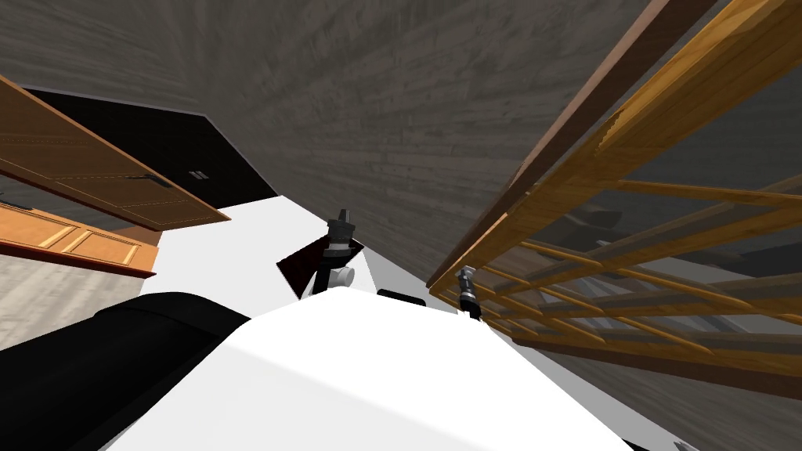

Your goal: Pull the door open

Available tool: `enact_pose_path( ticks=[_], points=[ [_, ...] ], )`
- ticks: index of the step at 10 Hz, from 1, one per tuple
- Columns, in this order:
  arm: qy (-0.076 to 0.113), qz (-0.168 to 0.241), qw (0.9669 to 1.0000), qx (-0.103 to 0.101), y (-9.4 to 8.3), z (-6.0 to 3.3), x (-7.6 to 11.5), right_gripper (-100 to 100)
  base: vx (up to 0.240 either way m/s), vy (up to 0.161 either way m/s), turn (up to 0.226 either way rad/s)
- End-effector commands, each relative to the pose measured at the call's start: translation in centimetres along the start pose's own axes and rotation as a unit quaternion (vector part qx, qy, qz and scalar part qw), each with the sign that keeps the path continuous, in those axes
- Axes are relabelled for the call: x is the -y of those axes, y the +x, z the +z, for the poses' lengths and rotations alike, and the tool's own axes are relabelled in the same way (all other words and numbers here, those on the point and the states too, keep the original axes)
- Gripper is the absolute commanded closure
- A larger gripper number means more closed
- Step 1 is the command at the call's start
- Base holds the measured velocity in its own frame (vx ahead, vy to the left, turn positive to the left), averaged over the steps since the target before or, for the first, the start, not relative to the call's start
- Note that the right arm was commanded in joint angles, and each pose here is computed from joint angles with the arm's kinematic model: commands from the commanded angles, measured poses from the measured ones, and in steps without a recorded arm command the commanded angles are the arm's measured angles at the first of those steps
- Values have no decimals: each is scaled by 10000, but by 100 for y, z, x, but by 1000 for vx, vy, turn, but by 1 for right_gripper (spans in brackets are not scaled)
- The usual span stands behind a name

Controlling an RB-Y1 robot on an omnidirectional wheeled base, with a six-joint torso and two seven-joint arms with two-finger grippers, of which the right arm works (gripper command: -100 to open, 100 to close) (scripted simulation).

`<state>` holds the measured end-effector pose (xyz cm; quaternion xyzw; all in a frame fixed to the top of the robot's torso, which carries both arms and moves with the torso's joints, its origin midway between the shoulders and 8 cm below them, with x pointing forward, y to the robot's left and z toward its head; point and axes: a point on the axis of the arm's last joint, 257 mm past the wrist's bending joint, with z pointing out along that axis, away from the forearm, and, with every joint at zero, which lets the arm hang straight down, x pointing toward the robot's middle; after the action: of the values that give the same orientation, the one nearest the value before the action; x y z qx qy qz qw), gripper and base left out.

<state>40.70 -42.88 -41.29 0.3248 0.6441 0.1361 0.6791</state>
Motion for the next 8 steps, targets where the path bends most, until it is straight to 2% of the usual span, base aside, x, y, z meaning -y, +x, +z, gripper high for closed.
enact_pose_path(
  ticks=[1, 2, 4, 5, 6, 8],
  points=[
    [25, 122, 9998, 128, -167, 4, 75, 100, -34, -7, 40],
    [43, 307, 9994, 154, -183, 0, 91, 100, -32, -8, 72],
    [42, 353, 9992, 154, -183, 0, 91, 100, -18, 1, 18],
    [59, 583, 9981, 181, -198, -5, 107, 100, -17, -5, 61],
    [59, 583, 9981, 181, -198, -5, 107, 100, -27, -4, 37],
    [92, 965, 9950, 239, -231, -14, 138, 100, -39, -15, 85]
  ],
)
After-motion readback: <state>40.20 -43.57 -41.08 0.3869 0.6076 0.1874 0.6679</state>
